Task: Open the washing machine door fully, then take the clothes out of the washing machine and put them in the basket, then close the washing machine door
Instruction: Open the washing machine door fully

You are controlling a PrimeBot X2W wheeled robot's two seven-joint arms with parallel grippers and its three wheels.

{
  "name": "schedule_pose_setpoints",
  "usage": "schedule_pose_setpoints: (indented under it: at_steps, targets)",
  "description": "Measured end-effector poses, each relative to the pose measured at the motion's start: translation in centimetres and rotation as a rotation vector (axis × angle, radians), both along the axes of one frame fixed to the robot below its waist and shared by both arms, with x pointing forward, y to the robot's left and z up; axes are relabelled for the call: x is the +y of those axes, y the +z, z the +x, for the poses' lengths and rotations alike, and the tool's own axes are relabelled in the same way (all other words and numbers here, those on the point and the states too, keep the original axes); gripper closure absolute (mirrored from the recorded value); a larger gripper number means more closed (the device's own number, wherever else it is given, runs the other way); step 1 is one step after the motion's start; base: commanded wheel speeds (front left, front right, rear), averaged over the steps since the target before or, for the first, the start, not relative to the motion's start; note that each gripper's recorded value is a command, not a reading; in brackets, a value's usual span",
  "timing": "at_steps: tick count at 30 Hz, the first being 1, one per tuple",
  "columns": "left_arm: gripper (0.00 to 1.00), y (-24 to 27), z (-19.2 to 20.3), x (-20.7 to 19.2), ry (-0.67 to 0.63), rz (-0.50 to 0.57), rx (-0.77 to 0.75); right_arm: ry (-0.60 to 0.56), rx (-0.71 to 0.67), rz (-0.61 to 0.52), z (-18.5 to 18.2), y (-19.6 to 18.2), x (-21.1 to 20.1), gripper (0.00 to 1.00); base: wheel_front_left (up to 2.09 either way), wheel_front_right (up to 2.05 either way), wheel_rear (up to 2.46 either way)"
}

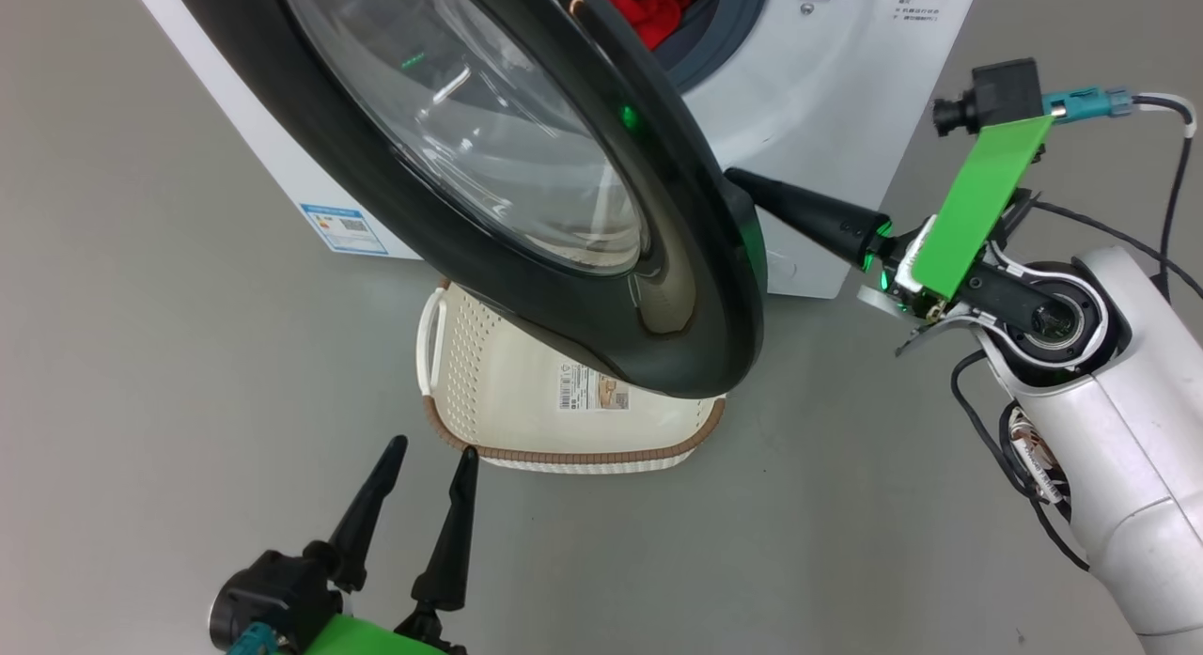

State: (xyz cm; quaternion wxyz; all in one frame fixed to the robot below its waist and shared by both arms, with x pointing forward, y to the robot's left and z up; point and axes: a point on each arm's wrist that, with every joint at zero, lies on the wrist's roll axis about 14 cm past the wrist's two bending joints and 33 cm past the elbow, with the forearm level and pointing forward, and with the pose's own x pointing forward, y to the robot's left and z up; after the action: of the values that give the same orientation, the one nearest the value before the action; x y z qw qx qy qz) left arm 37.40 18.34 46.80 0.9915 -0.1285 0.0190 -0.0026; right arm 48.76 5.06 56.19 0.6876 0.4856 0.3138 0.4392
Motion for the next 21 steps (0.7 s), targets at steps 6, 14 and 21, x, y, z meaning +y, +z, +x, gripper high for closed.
schedule_pose_setpoints:
  at_steps: [6, 14, 21]
  targets:
    - [0.0, 0.5, -0.1, 0.0, -0.002, 0.0, -0.015, -0.103, 0.002, -0.013, 0.4, -0.8, -1.7, 0.0, 0.0, 0.0, 0.0]
    - [0.0, 0.4, -0.5, 0.0, -0.01, 0.002, -0.012, -0.269, 0.118, -0.021, -1.1, -5.2, -5.7, 0.0, 0.0, 0.0, 0.0]
    - [0.0, 0.2, -0.3, 0.3, -0.008, 0.006, -0.01, -0.404, 0.227, -0.084, -4.2, -10.4, -9.4, 0.0, 0.0, 0.0, 0.0]
